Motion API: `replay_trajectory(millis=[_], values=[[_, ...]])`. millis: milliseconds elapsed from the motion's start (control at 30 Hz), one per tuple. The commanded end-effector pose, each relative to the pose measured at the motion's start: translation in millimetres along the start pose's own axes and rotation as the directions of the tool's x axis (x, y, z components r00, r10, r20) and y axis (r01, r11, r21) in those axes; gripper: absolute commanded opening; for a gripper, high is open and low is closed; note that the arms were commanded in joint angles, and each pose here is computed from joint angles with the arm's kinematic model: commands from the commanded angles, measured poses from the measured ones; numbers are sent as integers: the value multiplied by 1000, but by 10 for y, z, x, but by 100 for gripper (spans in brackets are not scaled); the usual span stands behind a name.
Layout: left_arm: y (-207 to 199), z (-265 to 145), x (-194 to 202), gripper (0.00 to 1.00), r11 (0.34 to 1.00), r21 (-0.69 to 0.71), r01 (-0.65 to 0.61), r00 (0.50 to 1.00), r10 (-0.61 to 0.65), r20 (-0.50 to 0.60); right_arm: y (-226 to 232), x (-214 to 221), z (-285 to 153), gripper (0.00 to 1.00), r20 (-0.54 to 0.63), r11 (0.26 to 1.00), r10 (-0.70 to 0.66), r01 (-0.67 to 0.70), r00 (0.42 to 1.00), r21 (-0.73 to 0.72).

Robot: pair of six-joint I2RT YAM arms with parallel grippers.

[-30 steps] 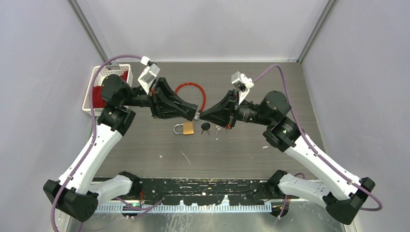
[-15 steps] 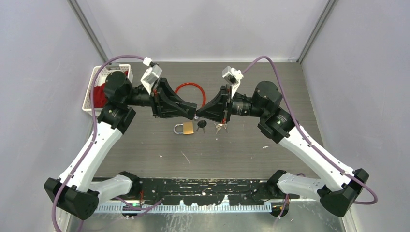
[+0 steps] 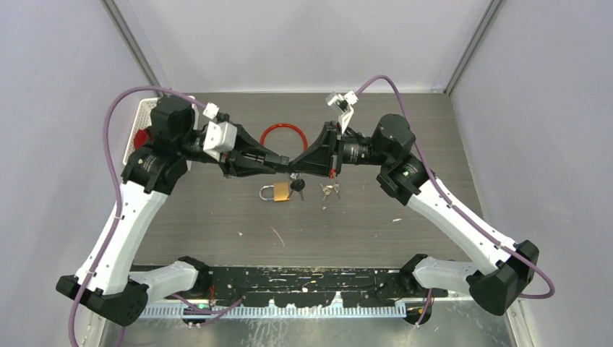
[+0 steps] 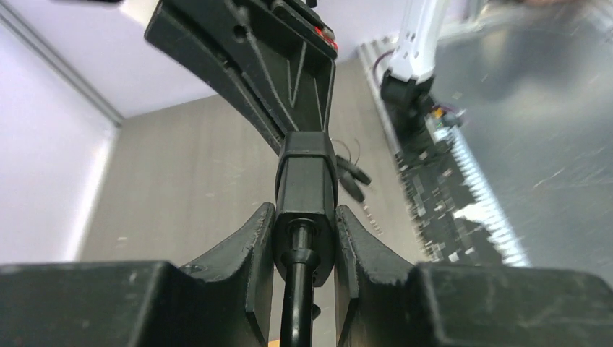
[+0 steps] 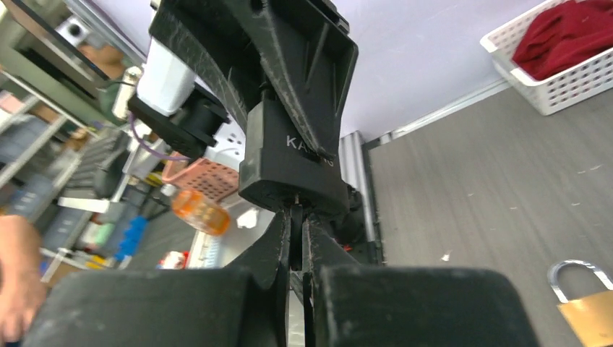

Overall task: Unlock with the key
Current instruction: Unlock the lock.

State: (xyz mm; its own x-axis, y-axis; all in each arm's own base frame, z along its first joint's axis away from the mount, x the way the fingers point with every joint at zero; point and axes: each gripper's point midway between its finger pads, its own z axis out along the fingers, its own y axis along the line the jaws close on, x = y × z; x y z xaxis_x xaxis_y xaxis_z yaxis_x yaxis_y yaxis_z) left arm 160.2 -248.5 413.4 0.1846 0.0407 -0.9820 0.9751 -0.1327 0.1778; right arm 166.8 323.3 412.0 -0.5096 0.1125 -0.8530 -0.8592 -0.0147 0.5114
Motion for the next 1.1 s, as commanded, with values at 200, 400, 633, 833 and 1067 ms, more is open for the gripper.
replay_trajectory(millis=[200, 400, 633, 833, 1067], values=[[-296, 19, 449, 0, 944, 162, -287, 934, 313, -172, 88, -471, 22, 1, 190, 988, 122, -102, 974, -112], [-269, 99, 366, 0, 994, 96, -56, 988, 69, -137, 94, -414, -114, 55, 183, 998, -42, 50, 982, -38], [-264, 249, 142, 0, 957, 98, 273, 962, -275, 5, 150, -410, -240, 72, 124, 966, -260, 256, 958, 47], [-150, 289, 121, 0, 919, 65, 389, 919, -392, 35, 165, -281, -249, 72, 28, 957, -288, 288, 957, 25], [-155, 283, 112, 0, 922, 67, 383, 922, -385, 35, -90, -83, -200, 72, -59, 954, -278, 283, 959, 98]])
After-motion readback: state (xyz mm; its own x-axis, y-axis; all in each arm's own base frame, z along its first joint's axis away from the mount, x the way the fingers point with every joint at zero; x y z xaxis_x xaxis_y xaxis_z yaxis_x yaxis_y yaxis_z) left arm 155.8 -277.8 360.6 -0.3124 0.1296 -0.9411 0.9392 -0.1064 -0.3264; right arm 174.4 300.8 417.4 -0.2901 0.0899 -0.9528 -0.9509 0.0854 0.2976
